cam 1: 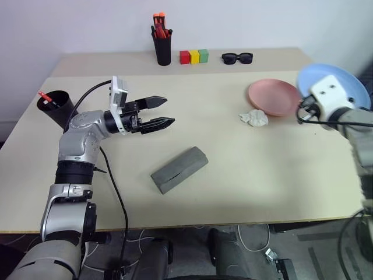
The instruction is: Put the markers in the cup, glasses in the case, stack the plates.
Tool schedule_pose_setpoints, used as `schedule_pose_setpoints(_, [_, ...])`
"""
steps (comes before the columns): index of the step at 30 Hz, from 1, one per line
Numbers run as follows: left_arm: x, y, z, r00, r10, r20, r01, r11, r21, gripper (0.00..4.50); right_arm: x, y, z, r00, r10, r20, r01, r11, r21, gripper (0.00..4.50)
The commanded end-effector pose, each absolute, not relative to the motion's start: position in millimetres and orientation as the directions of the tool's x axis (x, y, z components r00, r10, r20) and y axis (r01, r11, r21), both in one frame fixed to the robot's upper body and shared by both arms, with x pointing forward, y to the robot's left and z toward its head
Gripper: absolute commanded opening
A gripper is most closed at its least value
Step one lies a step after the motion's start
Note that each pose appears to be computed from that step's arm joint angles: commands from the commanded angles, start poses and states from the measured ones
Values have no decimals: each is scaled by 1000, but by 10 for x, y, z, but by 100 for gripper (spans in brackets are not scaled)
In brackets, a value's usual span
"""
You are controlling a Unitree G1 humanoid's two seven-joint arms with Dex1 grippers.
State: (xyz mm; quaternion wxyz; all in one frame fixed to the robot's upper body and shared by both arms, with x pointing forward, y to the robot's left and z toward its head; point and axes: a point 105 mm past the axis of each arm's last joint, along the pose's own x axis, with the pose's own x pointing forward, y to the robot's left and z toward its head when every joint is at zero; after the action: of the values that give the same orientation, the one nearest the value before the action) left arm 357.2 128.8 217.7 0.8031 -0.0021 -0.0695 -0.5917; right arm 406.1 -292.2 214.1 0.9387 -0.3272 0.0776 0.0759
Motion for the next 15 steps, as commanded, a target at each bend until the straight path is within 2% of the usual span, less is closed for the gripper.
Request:
schedule_pose_setpoints(1, [3523, 1321, 2306, 298, -943, 151, 942, 316, 117, 450, 4314, -2763, 2081, 974, 145, -173, -222, 754, -618, 7])
schedule_pose_setpoints(4, [3501, 1347, 2293, 314, -937, 154, 937, 332, 111, 450, 4454, -2682, 1946, 967, 163, -196, -250, 757, -604, 7])
schedule_pose_setpoints(7, [3477, 1378, 2294, 330, -931, 159, 931, 348, 108, 450, 4483, -2587, 1829, 947, 241, -215, -318, 805, -501, 99])
schedule_pose_setpoints(10, [3451, 1399, 2283, 339, -928, 156, 928, 357, 106, 450, 4508, -2608, 1849, 959, 221, -178, -282, 821, -497, 257])
schedule_pose_setpoints(13, [3428, 1405, 2256, 342, -928, 150, 928, 359, 100, 450, 4503, -2613, 1969, 961, 250, -121, -278, 875, -396, 406])
schedule_pose_setpoints(14, [3427, 1410, 2254, 345, -926, 153, 928, 361, 95, 450, 4497, -2625, 2022, 962, 255, -97, -273, 890, -365, 445])
schedule_pose_setpoints(15, [3432, 1416, 2253, 348, -924, 155, 927, 365, 92, 450, 4487, -2644, 2074, 964, 255, -74, -264, 902, -340, 445])
